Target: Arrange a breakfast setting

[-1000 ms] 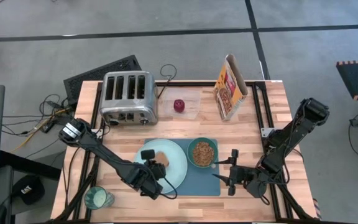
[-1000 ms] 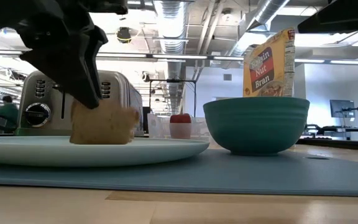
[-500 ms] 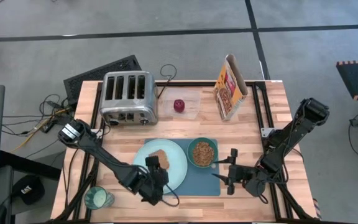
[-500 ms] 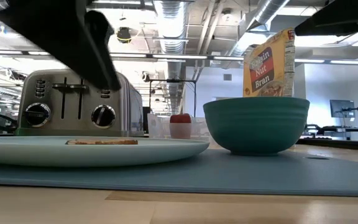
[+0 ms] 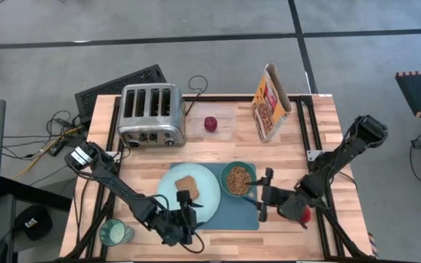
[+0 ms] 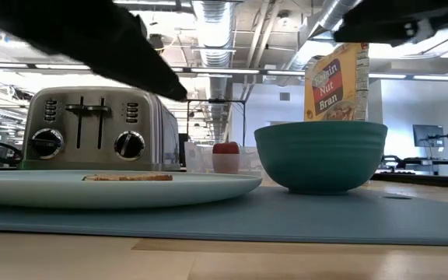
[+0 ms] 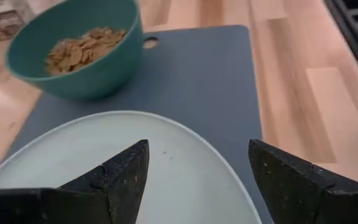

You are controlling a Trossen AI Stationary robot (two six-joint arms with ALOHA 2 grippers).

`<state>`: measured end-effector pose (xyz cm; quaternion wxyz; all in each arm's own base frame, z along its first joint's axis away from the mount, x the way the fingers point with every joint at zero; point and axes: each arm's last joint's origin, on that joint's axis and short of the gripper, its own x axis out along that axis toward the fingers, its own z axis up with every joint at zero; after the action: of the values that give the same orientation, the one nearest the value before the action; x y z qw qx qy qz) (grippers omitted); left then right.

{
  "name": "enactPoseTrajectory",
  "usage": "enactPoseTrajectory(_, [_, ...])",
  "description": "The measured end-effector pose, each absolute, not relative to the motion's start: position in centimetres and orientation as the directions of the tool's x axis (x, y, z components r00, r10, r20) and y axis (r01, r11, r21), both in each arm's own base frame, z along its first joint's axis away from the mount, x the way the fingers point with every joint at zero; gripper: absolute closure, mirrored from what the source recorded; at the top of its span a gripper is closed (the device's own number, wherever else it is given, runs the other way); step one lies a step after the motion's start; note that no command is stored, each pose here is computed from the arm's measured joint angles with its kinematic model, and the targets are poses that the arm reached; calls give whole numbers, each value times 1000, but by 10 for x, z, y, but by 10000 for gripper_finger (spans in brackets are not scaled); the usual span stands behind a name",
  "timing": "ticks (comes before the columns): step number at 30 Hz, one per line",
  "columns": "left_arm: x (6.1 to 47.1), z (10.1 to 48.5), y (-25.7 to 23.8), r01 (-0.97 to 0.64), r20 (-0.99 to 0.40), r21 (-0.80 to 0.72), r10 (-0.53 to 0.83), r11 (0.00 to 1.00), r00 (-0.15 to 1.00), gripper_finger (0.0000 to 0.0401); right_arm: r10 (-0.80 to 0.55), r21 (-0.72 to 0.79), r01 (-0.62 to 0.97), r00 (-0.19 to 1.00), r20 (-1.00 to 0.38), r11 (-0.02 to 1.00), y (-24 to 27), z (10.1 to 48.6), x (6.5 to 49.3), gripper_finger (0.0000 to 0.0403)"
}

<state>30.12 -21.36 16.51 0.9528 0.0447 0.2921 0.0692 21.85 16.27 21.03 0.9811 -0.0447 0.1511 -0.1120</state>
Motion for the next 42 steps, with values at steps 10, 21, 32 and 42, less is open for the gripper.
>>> enactPoseTrajectory(10, [287,131,-193,-77,-498,96,115,992,859,140,-280,-203,234,930,-239,951,135,233,263,154])
enactPoseTrajectory(21, [274,162,-181,-74,-490,120,124,990,863,140,-522,-398,380,777,-352,835,79,258,331,154])
enactPoseTrajectory(32, [209,180,-143,-157,-392,-76,115,985,913,140,-676,-392,554,648,-352,735,5,266,357,154])
enactPoseTrajectory(42, [192,180,-129,-158,-347,-141,100,977,933,140,-558,-242,505,708,-433,828,-28,263,359,153])
